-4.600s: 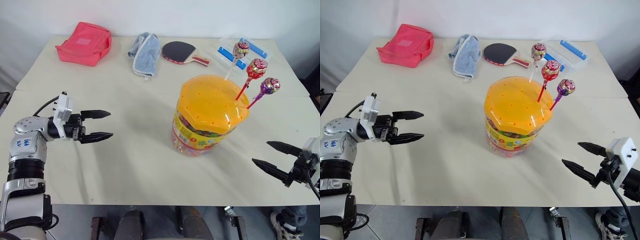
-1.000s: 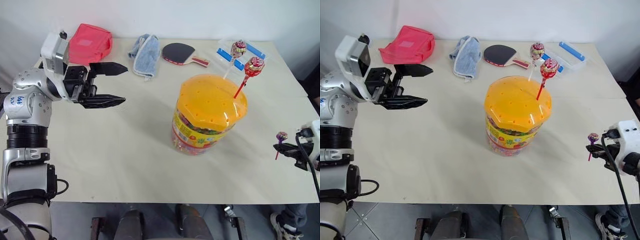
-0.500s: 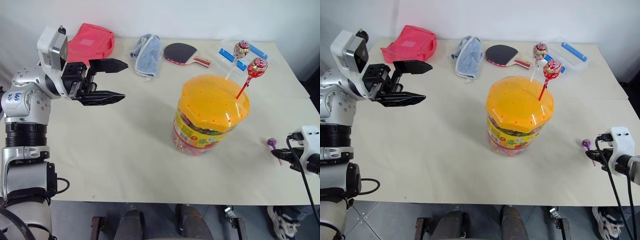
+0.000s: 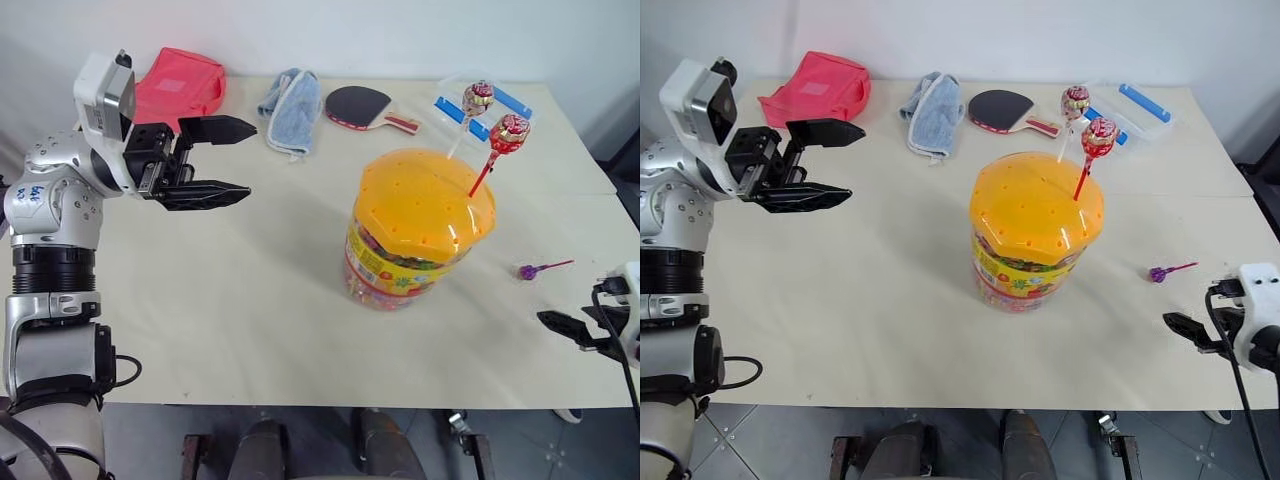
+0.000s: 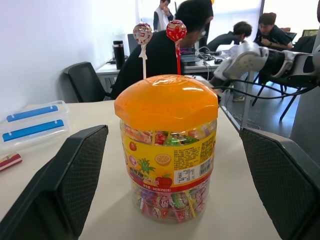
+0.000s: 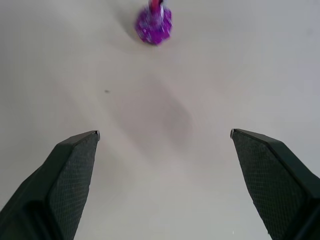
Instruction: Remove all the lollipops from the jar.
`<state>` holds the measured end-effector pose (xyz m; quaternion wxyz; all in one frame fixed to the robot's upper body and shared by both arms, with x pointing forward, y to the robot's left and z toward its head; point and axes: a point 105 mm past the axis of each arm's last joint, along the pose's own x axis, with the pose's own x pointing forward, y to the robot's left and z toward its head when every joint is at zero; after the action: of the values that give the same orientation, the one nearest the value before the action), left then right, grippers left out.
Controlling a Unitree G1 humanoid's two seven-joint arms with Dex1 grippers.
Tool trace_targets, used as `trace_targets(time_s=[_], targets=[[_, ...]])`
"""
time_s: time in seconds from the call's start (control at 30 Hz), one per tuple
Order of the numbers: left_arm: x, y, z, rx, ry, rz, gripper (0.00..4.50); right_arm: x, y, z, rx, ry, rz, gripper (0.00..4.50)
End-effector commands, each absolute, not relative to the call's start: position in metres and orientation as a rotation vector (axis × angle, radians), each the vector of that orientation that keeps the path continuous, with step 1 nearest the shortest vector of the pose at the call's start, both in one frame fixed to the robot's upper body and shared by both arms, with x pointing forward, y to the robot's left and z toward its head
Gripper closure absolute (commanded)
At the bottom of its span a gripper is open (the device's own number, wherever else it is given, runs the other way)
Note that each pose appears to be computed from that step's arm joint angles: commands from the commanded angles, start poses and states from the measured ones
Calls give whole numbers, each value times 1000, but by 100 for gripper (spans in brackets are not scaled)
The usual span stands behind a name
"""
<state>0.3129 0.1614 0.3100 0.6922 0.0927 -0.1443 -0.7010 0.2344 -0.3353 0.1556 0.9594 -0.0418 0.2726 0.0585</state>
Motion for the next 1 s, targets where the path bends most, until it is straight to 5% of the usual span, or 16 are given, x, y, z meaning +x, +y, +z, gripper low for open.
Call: trace_targets(time_s=[0.03,0.3,0.7,1.0], targets=[[300,162,317,258,-373,-1657,0,229,-320,198,-151,431,194,6],[301,158,316,246,-382,-1675,0,242,-247,288,-225,90,564,6],[297,163,316,262,-383,-1642,0,275,-184,319,-254,-61,857,6],[291,169,314,267,-381,-1605,0,275,-179,325,-285,-53,887,6]])
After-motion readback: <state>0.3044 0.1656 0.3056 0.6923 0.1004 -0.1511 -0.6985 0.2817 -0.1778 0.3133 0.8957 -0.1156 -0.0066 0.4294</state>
